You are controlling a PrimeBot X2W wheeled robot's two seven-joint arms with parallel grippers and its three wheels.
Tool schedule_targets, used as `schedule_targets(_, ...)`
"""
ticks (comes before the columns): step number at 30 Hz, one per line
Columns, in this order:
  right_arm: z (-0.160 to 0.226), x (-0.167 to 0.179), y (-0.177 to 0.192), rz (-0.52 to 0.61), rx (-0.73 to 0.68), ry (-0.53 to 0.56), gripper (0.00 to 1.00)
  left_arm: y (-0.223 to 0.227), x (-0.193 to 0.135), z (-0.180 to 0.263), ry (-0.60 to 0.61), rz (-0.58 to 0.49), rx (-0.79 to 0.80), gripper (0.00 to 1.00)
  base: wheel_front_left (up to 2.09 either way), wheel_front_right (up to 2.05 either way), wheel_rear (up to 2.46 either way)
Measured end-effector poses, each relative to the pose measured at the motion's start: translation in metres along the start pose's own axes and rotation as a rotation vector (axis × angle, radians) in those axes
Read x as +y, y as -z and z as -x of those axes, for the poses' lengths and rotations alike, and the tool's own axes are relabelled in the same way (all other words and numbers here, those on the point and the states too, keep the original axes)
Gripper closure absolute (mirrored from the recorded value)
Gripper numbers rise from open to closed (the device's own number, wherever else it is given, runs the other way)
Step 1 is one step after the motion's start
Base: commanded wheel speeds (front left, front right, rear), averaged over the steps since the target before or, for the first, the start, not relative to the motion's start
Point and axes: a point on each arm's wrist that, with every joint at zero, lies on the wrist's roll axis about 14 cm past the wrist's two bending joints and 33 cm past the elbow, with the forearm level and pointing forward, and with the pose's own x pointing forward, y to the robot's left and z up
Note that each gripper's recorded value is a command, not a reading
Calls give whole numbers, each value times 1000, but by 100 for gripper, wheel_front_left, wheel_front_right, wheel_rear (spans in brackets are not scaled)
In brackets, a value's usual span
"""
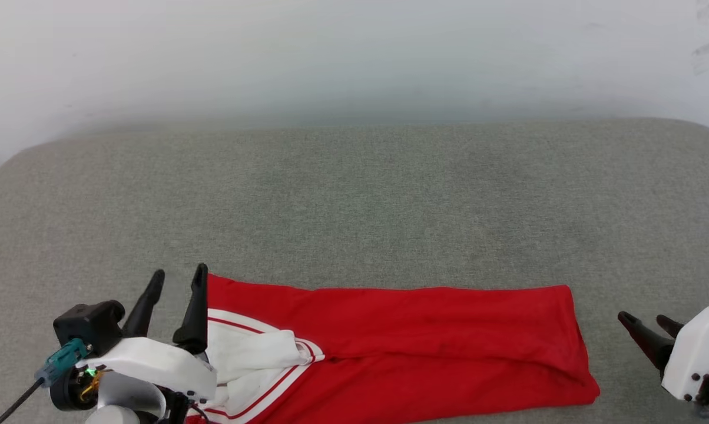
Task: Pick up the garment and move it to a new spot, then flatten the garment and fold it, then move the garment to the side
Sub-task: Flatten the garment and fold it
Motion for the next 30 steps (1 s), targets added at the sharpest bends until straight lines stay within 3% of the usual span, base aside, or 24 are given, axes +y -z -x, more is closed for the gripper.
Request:
schedule_targets(9,-22,7,17,11,191,4,0,-38,-7,-5,2,-117,-218,0,0,0,0)
schedule_targets(15,-53,24,61,-26,365,-41,0,-35,-8,-12,11,-142,-228,0,0,0,0)
schedule_targets(20,-67,32,76,-45,436,-68,0,-33,-5,-16,6,-143,-228,0,0,0,0)
schedule_targets(21,-69,34,76,-50,443,-75,55,-34,-6,-17,6,-145,-231,0,0,0,0)
schedule_targets(22,-69,35,76,-47,446,-79,83,-34,-6,-17,6,-145,-232,0,0,0,0)
schedule_targets(23,-69,35,76,-46,447,-83,100,-34,-6,-17,6,-145,-233,0,0,0,0)
schedule_targets(30,-63,43,62,3,379,-111,100,-32,-5,-11,6,-150,-216,0,0,0,0)
